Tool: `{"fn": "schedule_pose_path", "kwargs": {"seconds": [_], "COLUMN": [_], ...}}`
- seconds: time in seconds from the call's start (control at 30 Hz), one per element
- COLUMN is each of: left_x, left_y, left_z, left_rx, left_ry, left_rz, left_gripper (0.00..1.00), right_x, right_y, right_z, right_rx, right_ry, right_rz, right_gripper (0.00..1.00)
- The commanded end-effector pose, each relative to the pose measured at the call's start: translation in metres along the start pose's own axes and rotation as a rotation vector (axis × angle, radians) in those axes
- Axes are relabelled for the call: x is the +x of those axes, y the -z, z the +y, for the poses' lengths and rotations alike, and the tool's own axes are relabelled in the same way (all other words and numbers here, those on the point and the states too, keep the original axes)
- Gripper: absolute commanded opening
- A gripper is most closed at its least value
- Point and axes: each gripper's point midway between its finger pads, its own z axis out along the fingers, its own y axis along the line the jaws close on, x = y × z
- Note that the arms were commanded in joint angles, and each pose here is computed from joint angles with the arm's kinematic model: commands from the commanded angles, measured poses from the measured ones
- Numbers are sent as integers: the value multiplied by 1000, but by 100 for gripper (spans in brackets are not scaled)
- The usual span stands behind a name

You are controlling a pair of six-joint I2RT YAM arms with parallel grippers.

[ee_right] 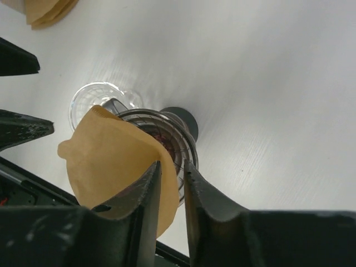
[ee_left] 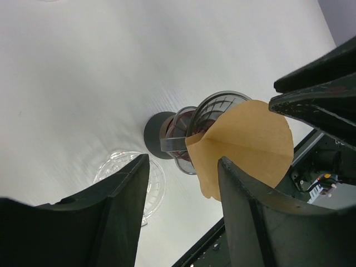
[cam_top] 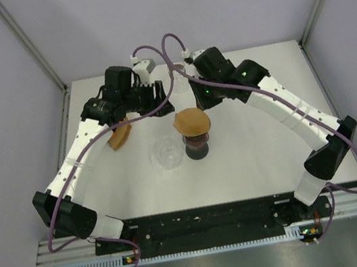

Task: Place the coffee filter in the dripper

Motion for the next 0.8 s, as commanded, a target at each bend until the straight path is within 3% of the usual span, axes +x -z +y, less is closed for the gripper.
{"fn": "schedule_pose_path", "kwargs": {"seconds": [0.0,0.13,0.4,0.77], "left_x": [-8,-2,11,19], "left_y": [3,-3,-11,-16], "left_z": [5,2,-2,-5], "left_rx": [-13,21,64,99], "left_ry": [49,91,146,179], "left_rz": [-59,-46,-21,-2], "left_gripper": [56,52,43,41], "right_x": [-9,16,53,79], "right_y": [15,-5,-49,-84], "right_z": [22,40,43,29], "right_rx": [-21,-85,-49,83], "right_ry": [2,-9,0,44], "right_rz": [-95,3,135,225], "right_gripper": [13,0,0,0]}}
